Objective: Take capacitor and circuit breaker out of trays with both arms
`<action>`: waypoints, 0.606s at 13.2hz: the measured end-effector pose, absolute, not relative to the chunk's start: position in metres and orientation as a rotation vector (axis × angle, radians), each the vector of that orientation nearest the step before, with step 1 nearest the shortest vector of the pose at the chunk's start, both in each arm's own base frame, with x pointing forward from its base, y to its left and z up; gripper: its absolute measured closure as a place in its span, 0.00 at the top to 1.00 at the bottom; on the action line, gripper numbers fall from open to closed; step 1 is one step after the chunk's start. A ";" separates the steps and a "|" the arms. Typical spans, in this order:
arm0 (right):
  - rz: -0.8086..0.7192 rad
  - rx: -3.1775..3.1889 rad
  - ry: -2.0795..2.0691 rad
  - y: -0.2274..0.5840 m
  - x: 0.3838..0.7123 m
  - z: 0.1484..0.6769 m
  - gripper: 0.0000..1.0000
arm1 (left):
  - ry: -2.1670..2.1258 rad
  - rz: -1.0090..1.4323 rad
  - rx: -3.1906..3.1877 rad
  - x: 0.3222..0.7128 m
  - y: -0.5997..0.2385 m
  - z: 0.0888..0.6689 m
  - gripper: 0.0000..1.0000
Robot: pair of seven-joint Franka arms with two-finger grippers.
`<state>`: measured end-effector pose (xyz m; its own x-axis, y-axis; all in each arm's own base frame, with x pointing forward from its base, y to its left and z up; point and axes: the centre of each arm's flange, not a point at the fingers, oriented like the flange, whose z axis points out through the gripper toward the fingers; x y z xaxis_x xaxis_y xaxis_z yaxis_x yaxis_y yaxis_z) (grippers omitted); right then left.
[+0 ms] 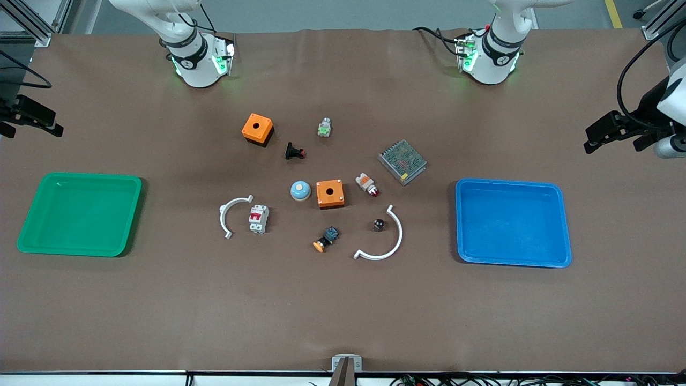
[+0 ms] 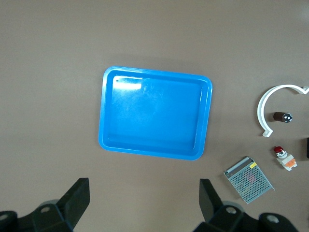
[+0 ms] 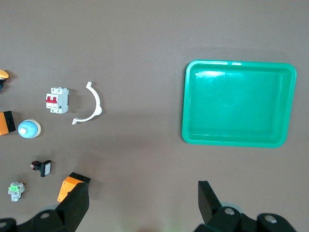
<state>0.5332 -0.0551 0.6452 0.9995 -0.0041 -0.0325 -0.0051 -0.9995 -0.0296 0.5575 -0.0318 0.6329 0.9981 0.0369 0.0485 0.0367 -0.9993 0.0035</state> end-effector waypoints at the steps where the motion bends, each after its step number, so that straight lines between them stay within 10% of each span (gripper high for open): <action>1: 0.045 -3.112 0.007 -0.055 0.532 0.647 1.00 | 0.058 0.077 3.137 0.558 -0.032 0.633 1.00; 8: 0.043 -3.111 0.011 -0.055 0.530 0.650 1.00 | 0.058 0.082 3.137 0.558 -0.032 0.633 1.00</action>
